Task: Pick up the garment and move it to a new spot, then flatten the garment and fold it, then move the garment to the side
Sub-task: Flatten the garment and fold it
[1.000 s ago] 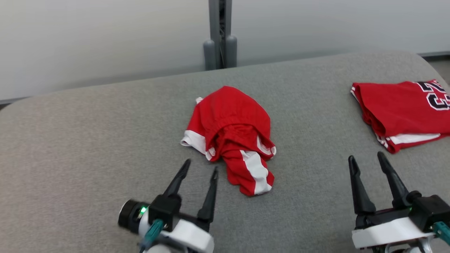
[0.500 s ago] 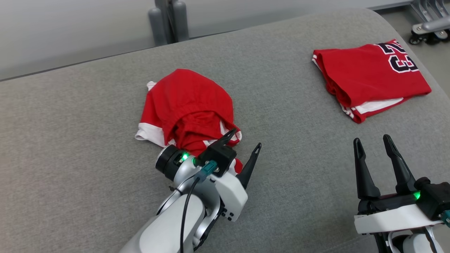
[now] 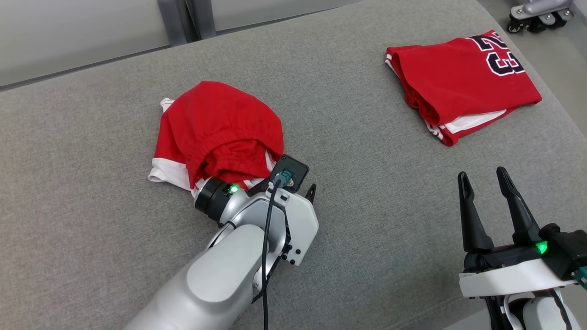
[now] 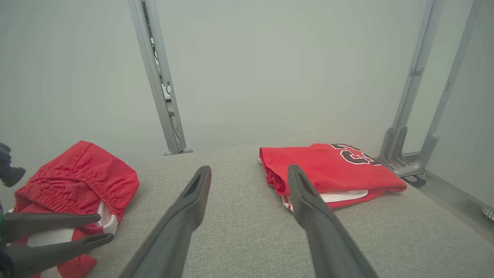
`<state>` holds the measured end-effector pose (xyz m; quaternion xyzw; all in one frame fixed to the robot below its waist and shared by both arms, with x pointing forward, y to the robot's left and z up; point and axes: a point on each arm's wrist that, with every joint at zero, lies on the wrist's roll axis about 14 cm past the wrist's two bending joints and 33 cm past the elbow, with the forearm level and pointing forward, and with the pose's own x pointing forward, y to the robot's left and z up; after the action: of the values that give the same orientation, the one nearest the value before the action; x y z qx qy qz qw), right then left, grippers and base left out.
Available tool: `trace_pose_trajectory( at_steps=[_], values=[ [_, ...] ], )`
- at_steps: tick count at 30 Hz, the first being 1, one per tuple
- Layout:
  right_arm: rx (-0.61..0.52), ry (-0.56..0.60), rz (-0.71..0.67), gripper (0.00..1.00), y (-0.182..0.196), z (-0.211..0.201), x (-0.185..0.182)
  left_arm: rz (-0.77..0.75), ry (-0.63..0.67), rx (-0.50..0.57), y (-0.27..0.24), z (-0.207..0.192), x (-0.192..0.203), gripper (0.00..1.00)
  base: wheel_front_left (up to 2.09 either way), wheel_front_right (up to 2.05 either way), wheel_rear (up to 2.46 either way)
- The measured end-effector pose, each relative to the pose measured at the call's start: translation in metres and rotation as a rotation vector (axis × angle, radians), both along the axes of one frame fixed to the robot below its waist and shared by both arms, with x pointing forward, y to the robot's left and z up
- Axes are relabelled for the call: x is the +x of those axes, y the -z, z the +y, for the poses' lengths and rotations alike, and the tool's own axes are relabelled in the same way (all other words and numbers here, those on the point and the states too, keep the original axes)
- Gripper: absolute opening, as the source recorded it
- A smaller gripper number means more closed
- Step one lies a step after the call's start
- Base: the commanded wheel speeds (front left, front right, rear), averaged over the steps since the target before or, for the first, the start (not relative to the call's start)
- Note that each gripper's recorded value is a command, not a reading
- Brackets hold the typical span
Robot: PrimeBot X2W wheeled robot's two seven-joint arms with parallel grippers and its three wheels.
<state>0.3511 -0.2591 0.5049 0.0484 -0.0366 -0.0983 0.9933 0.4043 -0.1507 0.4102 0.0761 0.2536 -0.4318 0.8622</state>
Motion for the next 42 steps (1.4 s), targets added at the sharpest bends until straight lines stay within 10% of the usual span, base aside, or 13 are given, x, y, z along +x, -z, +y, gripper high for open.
trace_pose_trajectory(
  at_steps=[6, 11, 17, 23, 36, 42],
  values=[
    [0.004, -0.006, -0.006, 1.00, -0.002, 0.001, 0.004, 0.028, -0.021, 0.068, 0.014, 0.005, 0.005, 1.00, 0.00, 0.00, 0.00],
    [0.006, -0.011, -0.002, 1.00, 0.000, 0.003, 0.002, 0.019, -0.012, 0.119, 0.018, 0.005, 0.007, 0.80, 0.00, 0.00, 0.00],
    [0.011, 0.002, -0.001, 1.00, -0.001, 0.000, 0.000, 0.020, 0.016, 0.142, 0.020, -0.004, 0.004, 0.00, 0.00, 0.00, 0.00],
    [0.010, 0.027, -0.005, 1.00, -0.003, -0.008, -0.004, 0.005, 0.005, 0.093, 0.011, -0.015, 0.009, 0.00, 0.00, 0.00, 0.00],
    [0.020, 0.024, -0.024, 1.00, -0.008, -0.005, -0.013, -0.162, -0.065, -0.580, -0.196, -0.062, 0.059, 0.00, 0.00, 0.00, 0.00],
    [0.015, 0.005, -0.026, 1.00, -0.008, 0.000, -0.011, -0.189, -0.051, -0.686, -0.243, -0.063, 0.055, 0.00, 0.00, 0.00, 0.00]
  ],
)
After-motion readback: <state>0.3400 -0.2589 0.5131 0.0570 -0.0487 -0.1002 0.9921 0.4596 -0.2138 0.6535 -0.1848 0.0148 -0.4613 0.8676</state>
